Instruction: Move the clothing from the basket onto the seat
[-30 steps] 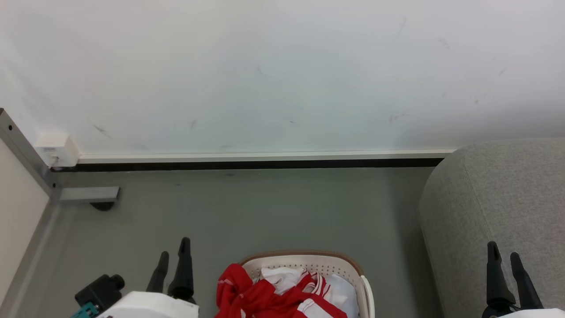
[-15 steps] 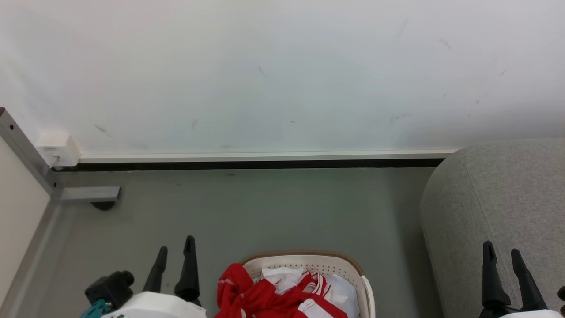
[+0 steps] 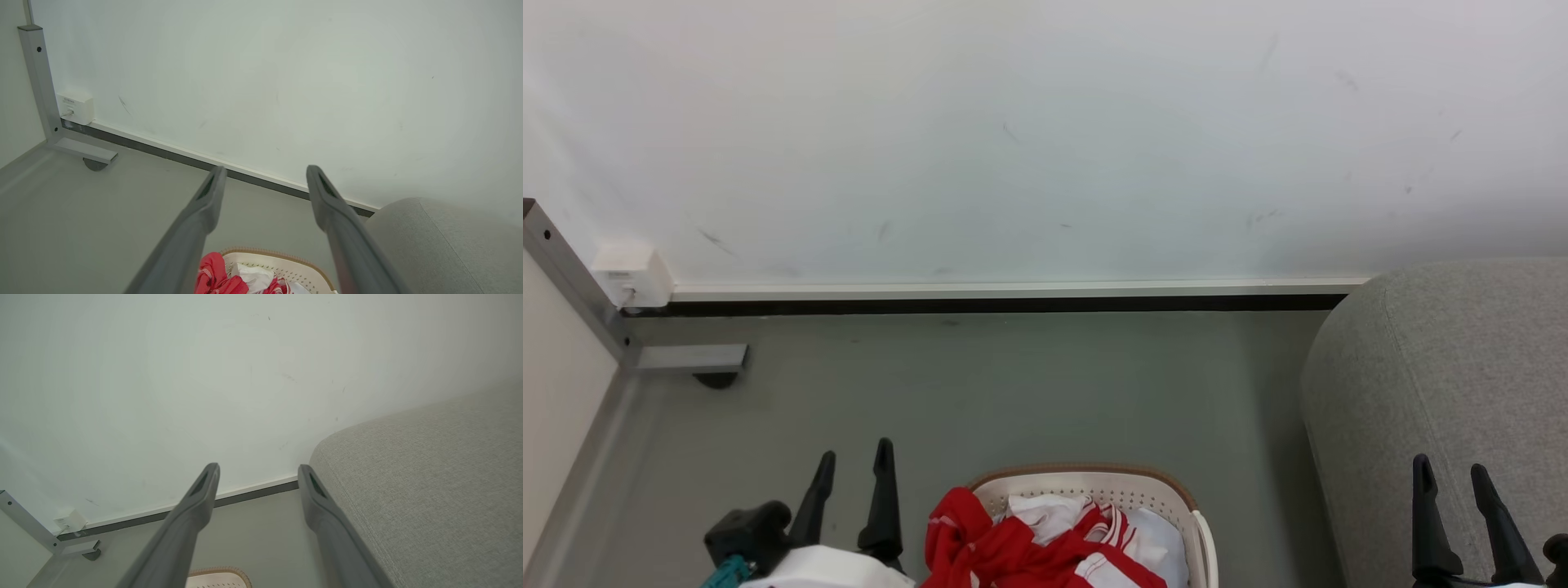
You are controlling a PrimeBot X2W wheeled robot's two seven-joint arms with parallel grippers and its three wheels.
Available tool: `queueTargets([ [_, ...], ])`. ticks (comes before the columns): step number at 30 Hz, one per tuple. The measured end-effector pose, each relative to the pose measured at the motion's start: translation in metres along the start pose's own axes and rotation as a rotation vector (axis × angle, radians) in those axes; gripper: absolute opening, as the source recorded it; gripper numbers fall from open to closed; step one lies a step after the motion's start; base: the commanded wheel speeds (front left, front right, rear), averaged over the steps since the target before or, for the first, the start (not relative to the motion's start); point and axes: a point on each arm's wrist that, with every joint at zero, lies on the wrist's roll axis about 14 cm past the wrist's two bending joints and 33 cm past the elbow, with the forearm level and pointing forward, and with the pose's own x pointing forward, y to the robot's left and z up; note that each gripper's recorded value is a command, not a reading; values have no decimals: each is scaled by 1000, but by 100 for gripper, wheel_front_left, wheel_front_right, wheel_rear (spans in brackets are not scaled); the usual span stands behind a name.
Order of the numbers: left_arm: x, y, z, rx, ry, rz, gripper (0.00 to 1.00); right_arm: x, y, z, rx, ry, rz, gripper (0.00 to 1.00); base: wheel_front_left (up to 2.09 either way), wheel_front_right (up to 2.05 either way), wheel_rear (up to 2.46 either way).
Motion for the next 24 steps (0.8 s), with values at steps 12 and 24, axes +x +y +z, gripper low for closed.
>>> queueTargets([
  [12, -2, -5, 0, 115, -21, -24, 100, -2, -1, -3, -78, 2, 7, 100, 0, 0, 0],
  [24, -5, -12, -2, 169, -30, -54, 100, -4, 0, -6, -112, 0, 17, 100, 0, 0, 0],
])
